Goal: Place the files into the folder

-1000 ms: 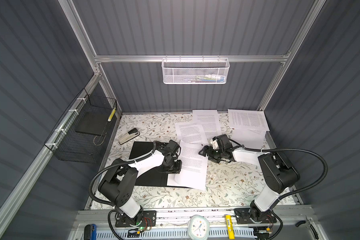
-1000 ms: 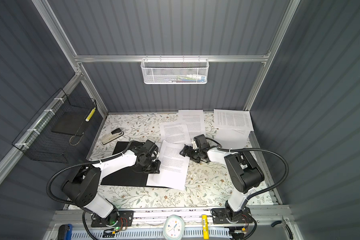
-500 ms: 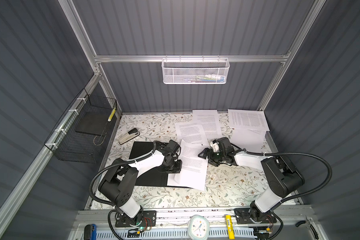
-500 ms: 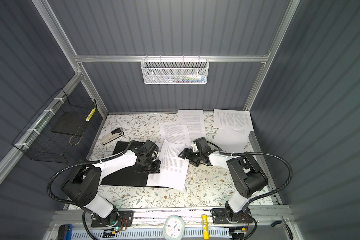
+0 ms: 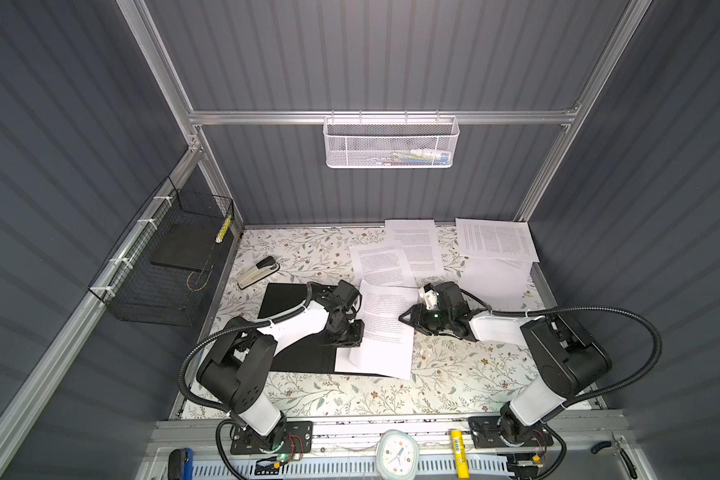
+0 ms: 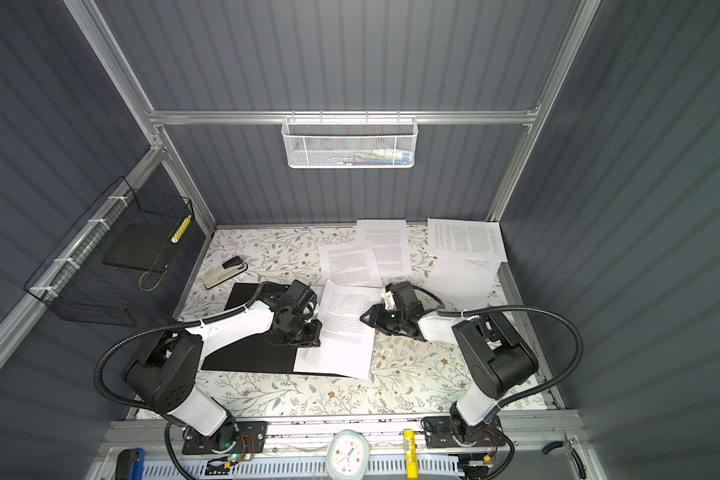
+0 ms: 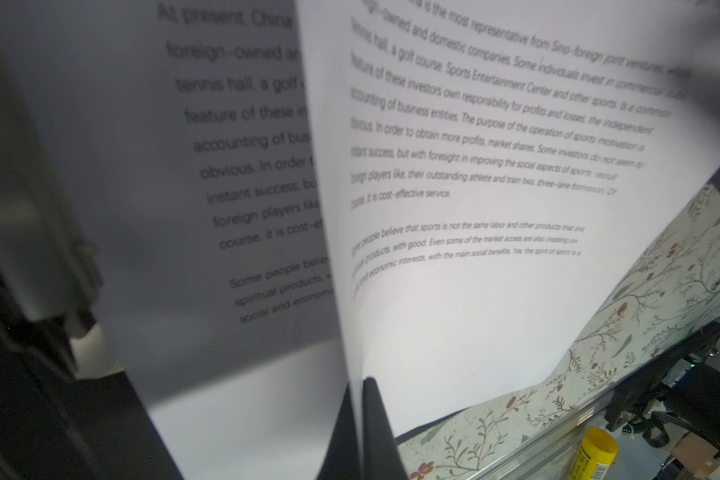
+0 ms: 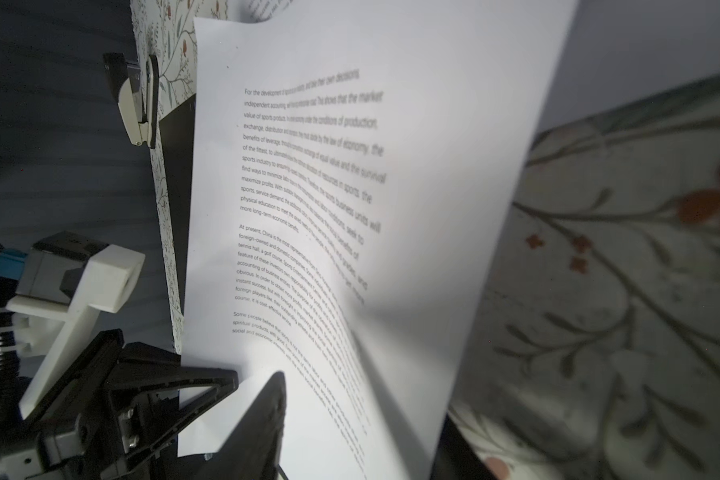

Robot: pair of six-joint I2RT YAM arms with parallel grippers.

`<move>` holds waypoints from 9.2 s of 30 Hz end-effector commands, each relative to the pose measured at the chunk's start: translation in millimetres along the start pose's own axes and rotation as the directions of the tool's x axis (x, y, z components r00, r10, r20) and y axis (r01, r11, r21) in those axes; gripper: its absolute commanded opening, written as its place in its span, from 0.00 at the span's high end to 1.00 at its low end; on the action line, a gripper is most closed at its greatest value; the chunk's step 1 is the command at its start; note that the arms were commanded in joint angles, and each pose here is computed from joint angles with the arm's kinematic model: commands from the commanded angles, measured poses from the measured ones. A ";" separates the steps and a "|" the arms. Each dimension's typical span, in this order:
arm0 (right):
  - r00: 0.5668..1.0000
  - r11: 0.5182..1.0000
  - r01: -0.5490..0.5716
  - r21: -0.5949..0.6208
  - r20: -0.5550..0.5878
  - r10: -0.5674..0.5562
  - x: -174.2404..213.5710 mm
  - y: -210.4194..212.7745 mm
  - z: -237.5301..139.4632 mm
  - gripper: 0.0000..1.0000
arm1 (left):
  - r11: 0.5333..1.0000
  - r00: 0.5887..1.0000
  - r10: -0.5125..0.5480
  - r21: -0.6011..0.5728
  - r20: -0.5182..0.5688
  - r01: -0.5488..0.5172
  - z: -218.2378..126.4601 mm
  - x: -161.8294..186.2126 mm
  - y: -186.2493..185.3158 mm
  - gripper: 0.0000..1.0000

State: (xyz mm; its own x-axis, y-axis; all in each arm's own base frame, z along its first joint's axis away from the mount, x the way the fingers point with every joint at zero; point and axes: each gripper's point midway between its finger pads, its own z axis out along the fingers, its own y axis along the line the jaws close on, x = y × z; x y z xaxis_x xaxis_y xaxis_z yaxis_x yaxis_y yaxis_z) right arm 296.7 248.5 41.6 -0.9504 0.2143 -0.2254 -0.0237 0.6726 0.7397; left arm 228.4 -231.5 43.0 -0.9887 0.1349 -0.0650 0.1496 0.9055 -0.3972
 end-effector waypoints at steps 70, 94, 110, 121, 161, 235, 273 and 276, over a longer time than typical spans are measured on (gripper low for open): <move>0.983 0.989 0.148 0.018 -0.112 -0.145 -0.2 36.6 26.3 1.00 | 0.936 0.767 0.338 -0.279 0.546 -0.214 -166.8 -21.4 13.8 0.00; 0.982 0.991 0.136 -0.011 -0.129 -0.136 0.0 41.4 33.9 1.00 | 0.936 0.777 0.341 -0.270 0.529 -0.227 -161.9 -21.2 11.8 0.00; 0.981 0.990 0.139 -0.014 -0.132 -0.139 0.2 43.9 36.2 0.98 | 0.936 0.783 0.340 -0.271 0.521 -0.226 -159.6 -21.4 12.4 0.00; 0.983 0.989 0.148 0.003 -0.114 -0.147 -0.6 43.1 30.7 0.76 | 0.936 0.784 0.341 -0.269 0.518 -0.229 -159.1 -21.0 12.0 0.00; 0.894 0.789 -0.423 0.444 0.348 0.284 -203.3 -178.3 -138.1 0.01 | 0.925 0.759 0.335 -0.040 0.558 -0.379 -162.3 -11.3 -36.6 0.00; 0.925 0.724 -0.354 0.592 0.335 0.178 -184.5 -207.4 -177.9 0.01 | 0.916 0.916 0.401 0.032 -0.021 -0.400 110.8 -9.2 -158.1 0.00; 0.968 0.712 -0.135 0.689 -0.063 0.245 -119.2 -186.9 -120.4 0.01 | 0.891 0.888 0.453 -0.003 -0.074 -0.455 110.6 -0.9 -135.8 0.00; 0.964 0.756 -0.142 0.639 -0.082 0.251 -114.3 -174.0 -117.7 0.01 | 0.890 0.888 0.454 -0.003 -0.076 -0.456 111.7 -1.1 -134.8 0.00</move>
State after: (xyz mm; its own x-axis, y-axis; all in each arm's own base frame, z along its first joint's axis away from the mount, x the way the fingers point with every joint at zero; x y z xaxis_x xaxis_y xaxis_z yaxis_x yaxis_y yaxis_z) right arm 404.2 6.9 20.7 -0.9356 0.3378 -0.1032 0.3226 0.9362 0.1393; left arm 226.2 -434.3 40.9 -0.7830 0.5176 -0.3450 0.6208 0.6856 -0.3803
